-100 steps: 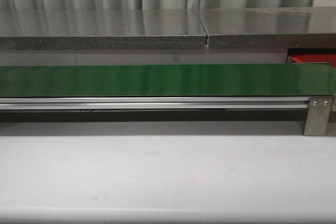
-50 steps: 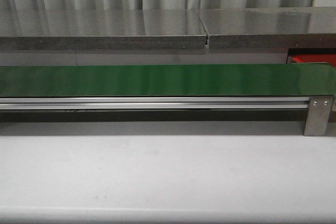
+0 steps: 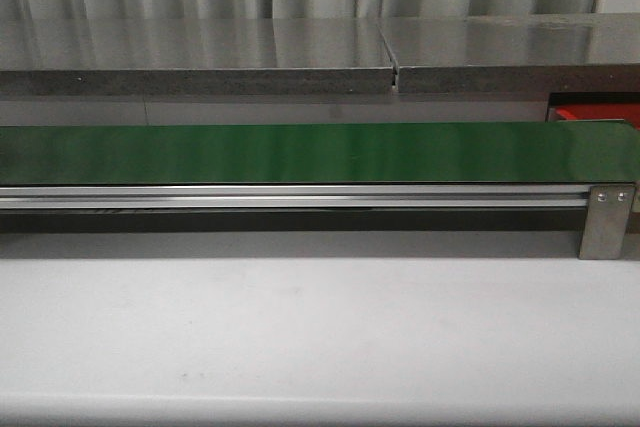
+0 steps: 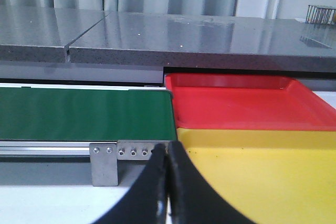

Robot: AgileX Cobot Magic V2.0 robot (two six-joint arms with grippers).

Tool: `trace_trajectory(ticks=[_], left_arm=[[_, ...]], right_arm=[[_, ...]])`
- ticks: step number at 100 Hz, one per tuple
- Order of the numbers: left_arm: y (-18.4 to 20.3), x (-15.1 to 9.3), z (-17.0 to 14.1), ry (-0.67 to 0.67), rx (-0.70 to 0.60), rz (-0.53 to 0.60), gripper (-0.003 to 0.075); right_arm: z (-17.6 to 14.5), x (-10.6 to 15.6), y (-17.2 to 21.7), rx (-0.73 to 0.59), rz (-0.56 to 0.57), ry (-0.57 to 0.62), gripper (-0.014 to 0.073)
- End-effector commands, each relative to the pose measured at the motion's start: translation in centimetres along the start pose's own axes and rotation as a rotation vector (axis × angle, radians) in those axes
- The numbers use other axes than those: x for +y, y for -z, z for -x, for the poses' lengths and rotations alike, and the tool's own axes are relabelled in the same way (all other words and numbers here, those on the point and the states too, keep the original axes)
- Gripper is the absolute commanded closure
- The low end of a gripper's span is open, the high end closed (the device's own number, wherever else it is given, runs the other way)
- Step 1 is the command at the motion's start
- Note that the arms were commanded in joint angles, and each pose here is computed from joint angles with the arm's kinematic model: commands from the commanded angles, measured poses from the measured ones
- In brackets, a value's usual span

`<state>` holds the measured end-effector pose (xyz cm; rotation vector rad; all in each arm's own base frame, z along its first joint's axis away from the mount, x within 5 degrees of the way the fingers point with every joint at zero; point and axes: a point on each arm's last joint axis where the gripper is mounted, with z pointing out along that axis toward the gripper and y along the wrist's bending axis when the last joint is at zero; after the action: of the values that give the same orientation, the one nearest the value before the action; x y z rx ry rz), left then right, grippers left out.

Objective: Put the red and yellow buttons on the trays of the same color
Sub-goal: 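Move the left gripper back to the pile and grasp a yellow button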

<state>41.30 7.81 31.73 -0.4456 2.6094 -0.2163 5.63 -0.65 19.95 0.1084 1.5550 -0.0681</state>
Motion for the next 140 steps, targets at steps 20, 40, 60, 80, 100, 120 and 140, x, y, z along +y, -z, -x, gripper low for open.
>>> trace_trajectory(ticks=[20, 40, 60, 80, 100, 120, 140], left_arm=[[6.8, -0.4, 0.2, -0.043, -0.150, 0.039, 0.0103], [8.0, 1.7, 0.0, 0.004, -0.126, 0.069, 0.0103], [8.5, 4.1, -0.1, 0.062, -0.104, 0.102, 0.0103], [9.0, 6.6, -0.3, 0.116, -0.086, 0.134, 0.0103], [9.7, 9.2, -0.7, 0.169, -0.064, 0.171, 0.0103], [9.1, 11.8, -1.8, 0.228, -0.020, 0.198, 0.0103], [7.8, 14.1, -3.1, 0.266, 0.026, 0.219, 0.0103]], right_arm=[[1.5, 0.0, 0.2, -0.109, 0.000, 0.015, 0.0669], [1.5, 0.0, 0.2, -0.109, 0.000, 0.015, 0.0669], [1.5, 0.0, 0.2, -0.109, 0.000, 0.015, 0.0669], [1.5, 0.0, 0.2, -0.109, 0.000, 0.015, 0.0669], [1.5, 0.0, 0.2, -0.109, 0.000, 0.015, 0.0669], [1.5, 0.0, 0.2, -0.109, 0.000, 0.015, 0.0669], [1.5, 0.0, 0.2, -0.109, 0.000, 0.015, 0.0669]])
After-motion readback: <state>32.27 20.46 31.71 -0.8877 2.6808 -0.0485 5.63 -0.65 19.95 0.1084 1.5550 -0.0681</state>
